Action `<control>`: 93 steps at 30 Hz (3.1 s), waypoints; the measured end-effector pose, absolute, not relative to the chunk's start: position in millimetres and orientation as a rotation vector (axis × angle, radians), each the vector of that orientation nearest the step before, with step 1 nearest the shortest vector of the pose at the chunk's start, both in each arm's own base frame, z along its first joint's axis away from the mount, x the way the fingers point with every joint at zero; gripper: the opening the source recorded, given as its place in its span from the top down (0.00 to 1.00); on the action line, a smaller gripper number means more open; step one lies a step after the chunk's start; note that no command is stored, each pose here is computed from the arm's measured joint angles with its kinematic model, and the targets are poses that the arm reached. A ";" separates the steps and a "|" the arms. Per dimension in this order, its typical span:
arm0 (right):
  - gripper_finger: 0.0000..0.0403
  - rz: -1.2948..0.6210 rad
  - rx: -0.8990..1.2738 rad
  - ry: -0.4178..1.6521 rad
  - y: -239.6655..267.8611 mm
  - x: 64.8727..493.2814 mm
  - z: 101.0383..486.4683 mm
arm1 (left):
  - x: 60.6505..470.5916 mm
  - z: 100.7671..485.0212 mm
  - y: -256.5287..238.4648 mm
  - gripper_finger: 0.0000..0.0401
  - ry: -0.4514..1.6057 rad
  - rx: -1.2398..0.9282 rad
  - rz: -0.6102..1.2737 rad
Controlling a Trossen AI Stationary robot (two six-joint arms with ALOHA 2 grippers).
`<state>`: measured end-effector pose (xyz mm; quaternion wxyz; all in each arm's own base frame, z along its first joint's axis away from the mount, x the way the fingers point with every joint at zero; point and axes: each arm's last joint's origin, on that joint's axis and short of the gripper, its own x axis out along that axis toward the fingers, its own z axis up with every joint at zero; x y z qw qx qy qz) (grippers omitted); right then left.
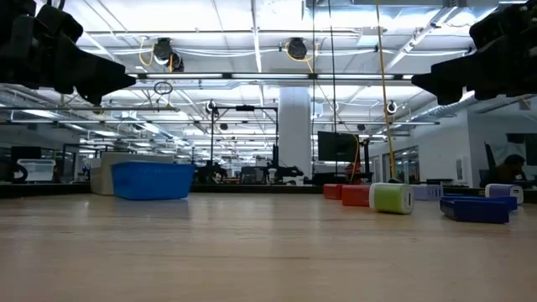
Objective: Pick & Place Office items
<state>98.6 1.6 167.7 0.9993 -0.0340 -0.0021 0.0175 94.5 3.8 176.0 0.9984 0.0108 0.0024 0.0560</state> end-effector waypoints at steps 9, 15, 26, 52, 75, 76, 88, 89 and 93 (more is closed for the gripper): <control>0.44 0.035 -0.068 -0.004 1.6 98.6 167.7 | 94.5 176.0 3.8 0.47 0.005 0.022 0.112; 0.44 0.035 -0.068 -0.004 1.6 98.6 167.7 | 94.5 176.0 3.7 0.47 0.005 0.022 0.112; 0.44 0.035 -0.068 -0.004 1.6 98.6 167.7 | 94.5 176.0 3.8 0.47 0.005 0.022 0.112; 0.44 0.035 -0.068 -0.005 1.6 98.6 167.8 | 94.5 176.0 3.7 0.47 0.005 0.022 0.112; 0.44 0.035 -0.068 -0.005 1.6 98.6 167.7 | 94.5 176.0 3.8 0.47 0.005 0.022 0.112; 0.44 0.035 -0.068 -0.004 1.6 98.6 167.6 | 94.5 176.0 3.8 0.47 0.005 0.022 0.112; 0.44 0.057 0.213 -0.164 1.7 97.2 183.6 | 94.5 176.0 3.8 0.47 0.005 0.022 0.112; 0.44 0.065 0.262 -0.195 1.7 96.6 186.7 | 94.5 176.0 3.8 0.47 0.005 0.022 0.112; 0.44 0.081 0.321 -0.278 1.6 94.7 194.6 | 94.5 176.0 3.7 0.47 0.005 0.022 0.112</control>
